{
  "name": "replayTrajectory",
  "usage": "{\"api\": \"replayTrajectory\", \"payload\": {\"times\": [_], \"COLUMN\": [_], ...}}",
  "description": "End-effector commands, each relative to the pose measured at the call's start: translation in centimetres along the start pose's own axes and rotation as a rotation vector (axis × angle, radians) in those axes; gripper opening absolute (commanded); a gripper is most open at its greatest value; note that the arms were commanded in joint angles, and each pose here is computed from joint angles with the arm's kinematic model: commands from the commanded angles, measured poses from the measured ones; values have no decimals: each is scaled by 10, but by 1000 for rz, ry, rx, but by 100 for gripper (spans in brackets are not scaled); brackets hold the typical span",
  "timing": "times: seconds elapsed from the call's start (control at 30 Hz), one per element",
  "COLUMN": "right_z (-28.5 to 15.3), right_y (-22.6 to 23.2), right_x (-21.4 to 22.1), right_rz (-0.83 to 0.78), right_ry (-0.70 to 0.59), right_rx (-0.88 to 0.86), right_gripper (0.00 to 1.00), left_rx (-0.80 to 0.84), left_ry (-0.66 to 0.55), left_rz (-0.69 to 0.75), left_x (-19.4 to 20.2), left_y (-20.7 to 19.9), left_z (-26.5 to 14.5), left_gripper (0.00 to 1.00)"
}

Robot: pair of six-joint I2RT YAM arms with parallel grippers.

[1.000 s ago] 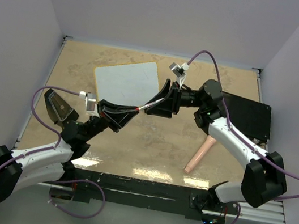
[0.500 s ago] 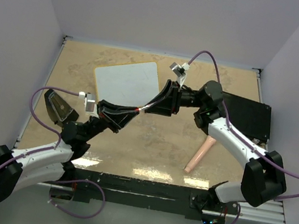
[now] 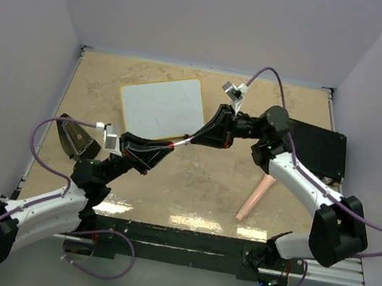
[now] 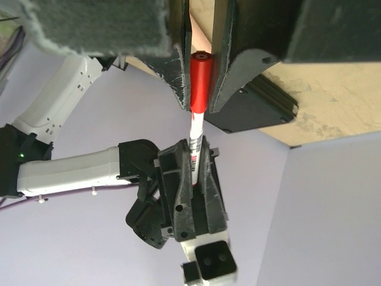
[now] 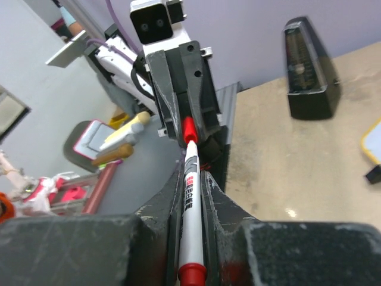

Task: Write a sentence on the whiteboard
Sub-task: Open the whiteboard marker at the center of the board, then place the pen cap at the center of the board.

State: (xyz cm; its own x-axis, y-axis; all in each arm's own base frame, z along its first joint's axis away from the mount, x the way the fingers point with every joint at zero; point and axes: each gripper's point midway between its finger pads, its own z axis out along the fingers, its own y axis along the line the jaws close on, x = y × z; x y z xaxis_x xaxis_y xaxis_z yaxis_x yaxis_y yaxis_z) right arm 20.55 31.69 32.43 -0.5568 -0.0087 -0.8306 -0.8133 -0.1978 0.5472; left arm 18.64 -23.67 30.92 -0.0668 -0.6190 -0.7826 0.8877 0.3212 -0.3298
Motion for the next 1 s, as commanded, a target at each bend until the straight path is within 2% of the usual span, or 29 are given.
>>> {"api": "replayTrajectory", "payload": {"times": [0.0, 0.23, 0.27, 0.3, 0.37, 0.4, 0.47, 0.5, 0.53, 0.57, 0.7, 0.8, 0.87, 0.97], "right_z": [-30, -51, -55, -59, -76, -83, -100, -106, -112, -115, -123, -128, -131, -135], "right_y": [24, 21, 13, 6, -14, -21, -34, -37, -41, -42, -46, -48, -47, -47], "right_x": [-7, -13, -8, -12, -14, -12, -17, -20, -23, -19, -24, -23, -23, -24], "right_rz": [-217, -321, -272, -355, -353, -386, -408, -456, -469, -446, -472, -498, -498, -507], "right_ry": [31, 1, 6, 5, -14, -14, -39, -30, -27, -13, -19, -9, -10, -13], "right_rx": [-17, 58, 96, 129, 252, 282, 372, 400, 435, 456, 518, 532, 533, 540], "right_gripper": [0, 0, 0, 0, 0, 0, 0, 0, 0, 0, 0, 0, 0, 0], "left_rx": [-40, -122, -132, -199, -277, -402, -494, -562, -582, -627, -664, -685, -704, -643], "left_ry": [-108, -95, -102, -56, -44, 40, 88, 182, 198, 273, 501, 619, 743, 851], "left_rz": [134, 97, 86, 61, -5, -46, -105, -130, -155, -178, -257, -255, -236, -246], "left_x": [-32, -25, -28, -17, -17, 4, 6, 26, 23, 40, 86, 110, 133, 155], "left_y": [2, 11, 10, 23, 31, 53, 62, 71, 70, 77, 82, 93, 103, 105], "left_z": [-10, -34, -36, -40, -43, -53, -54, -64, -60, -64, -70, -68, -75, -68], "left_gripper": [0, 0, 0, 0, 0, 0, 0, 0, 0, 0, 0, 0, 0, 0]}}
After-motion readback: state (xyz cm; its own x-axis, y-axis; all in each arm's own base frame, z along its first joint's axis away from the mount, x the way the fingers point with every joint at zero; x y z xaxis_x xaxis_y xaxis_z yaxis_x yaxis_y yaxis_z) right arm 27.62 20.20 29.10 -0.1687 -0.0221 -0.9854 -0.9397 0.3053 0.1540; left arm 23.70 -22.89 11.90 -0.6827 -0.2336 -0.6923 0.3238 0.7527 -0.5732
